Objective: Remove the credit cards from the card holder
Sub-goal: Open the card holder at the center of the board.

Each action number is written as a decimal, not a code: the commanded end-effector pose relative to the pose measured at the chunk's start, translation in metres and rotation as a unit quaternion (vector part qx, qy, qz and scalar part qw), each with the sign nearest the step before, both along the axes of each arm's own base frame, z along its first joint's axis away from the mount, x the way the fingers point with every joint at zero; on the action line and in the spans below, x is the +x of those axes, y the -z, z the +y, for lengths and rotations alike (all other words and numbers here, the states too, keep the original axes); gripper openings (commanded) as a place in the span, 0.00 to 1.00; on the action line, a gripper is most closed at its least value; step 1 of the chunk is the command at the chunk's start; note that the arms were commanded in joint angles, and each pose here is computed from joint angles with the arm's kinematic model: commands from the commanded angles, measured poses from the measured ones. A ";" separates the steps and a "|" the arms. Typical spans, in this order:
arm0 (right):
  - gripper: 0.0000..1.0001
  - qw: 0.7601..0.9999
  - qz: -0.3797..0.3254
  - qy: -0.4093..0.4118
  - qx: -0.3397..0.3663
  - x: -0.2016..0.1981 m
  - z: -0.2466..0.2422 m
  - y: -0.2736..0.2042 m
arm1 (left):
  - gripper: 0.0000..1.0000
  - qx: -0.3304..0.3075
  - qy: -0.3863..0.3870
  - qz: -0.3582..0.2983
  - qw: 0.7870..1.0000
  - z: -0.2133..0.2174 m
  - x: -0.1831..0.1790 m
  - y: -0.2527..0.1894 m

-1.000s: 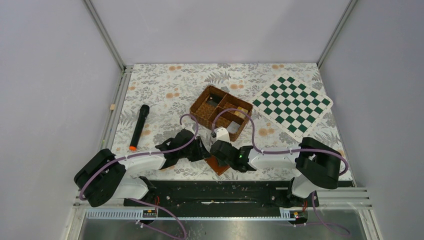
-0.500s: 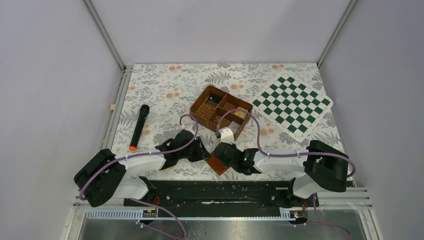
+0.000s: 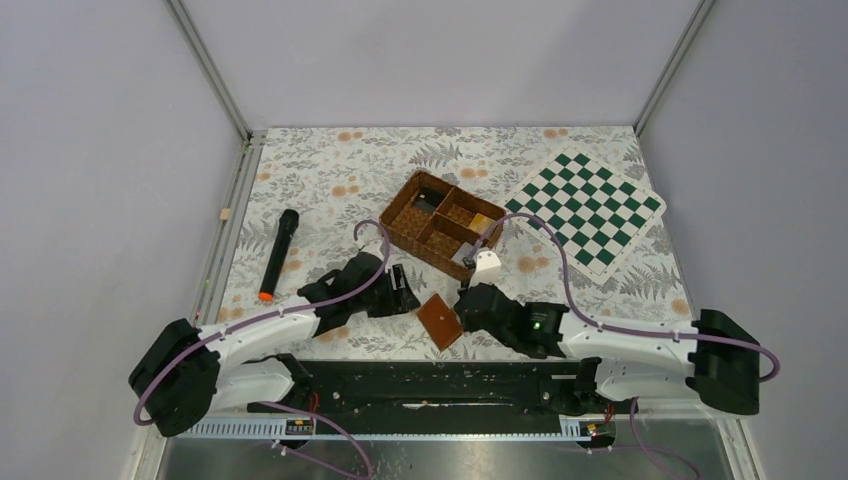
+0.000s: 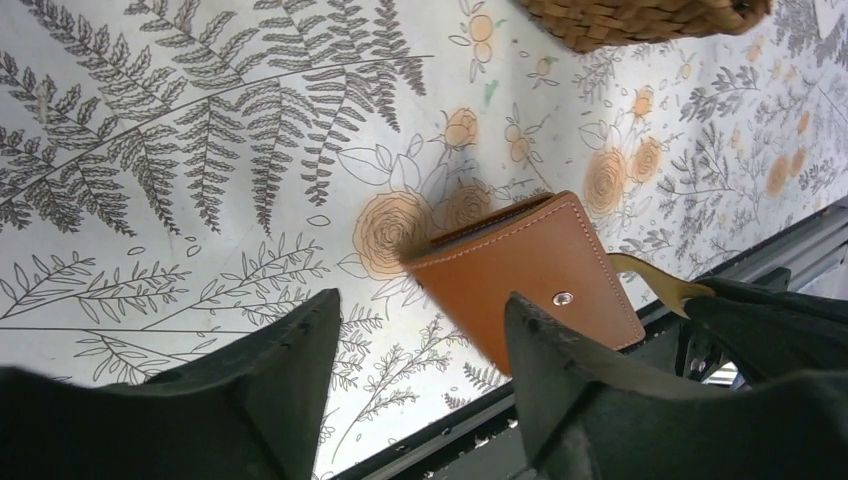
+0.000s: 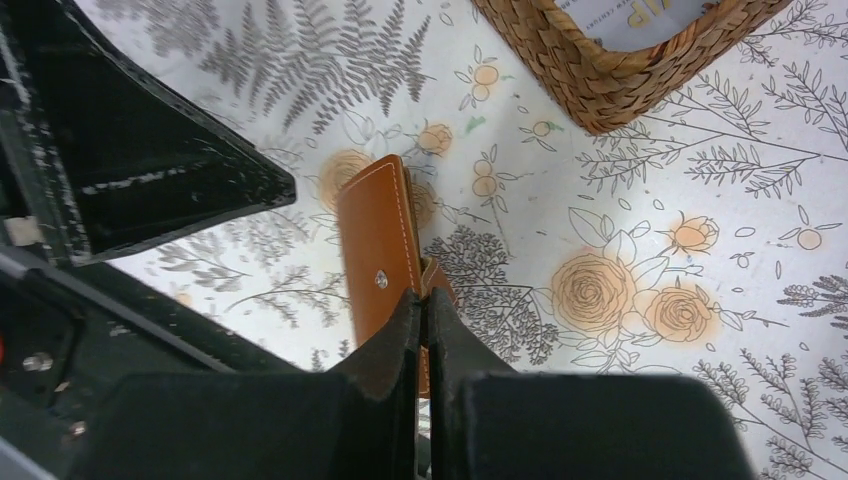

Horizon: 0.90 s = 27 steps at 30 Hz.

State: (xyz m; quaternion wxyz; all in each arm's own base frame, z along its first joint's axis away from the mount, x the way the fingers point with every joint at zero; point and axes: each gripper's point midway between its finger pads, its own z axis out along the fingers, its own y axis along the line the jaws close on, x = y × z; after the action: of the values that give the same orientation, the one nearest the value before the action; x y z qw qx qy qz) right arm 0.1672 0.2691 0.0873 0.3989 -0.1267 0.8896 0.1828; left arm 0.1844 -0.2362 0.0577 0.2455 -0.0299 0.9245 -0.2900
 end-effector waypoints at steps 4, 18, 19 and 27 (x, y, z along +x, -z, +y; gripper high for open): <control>0.00 0.990 0.006 0.013 0.141 -0.007 0.014 -0.036 | 0.69 -0.014 0.045 -0.022 0.999 -0.015 -0.011 -0.020; 0.00 0.980 0.010 -0.001 0.199 -0.013 0.023 -0.051 | 0.78 -0.097 0.054 -0.026 0.994 -0.048 -0.013 -0.038; 0.00 0.980 0.011 -0.003 0.201 -0.014 0.023 -0.051 | 0.78 -0.097 0.055 -0.024 0.994 -0.050 -0.013 -0.038; 0.00 0.981 0.019 0.002 0.195 -0.015 0.021 -0.042 | 0.67 -0.080 0.045 -0.021 0.996 -0.049 -0.010 -0.029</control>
State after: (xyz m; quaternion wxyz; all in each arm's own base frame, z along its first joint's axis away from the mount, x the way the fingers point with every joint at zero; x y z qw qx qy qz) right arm 0.1501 0.2859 0.1205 0.3927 -0.0592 0.8556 0.3320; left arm 0.1621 -0.2711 0.0642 0.2223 -0.0014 0.9104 -0.3489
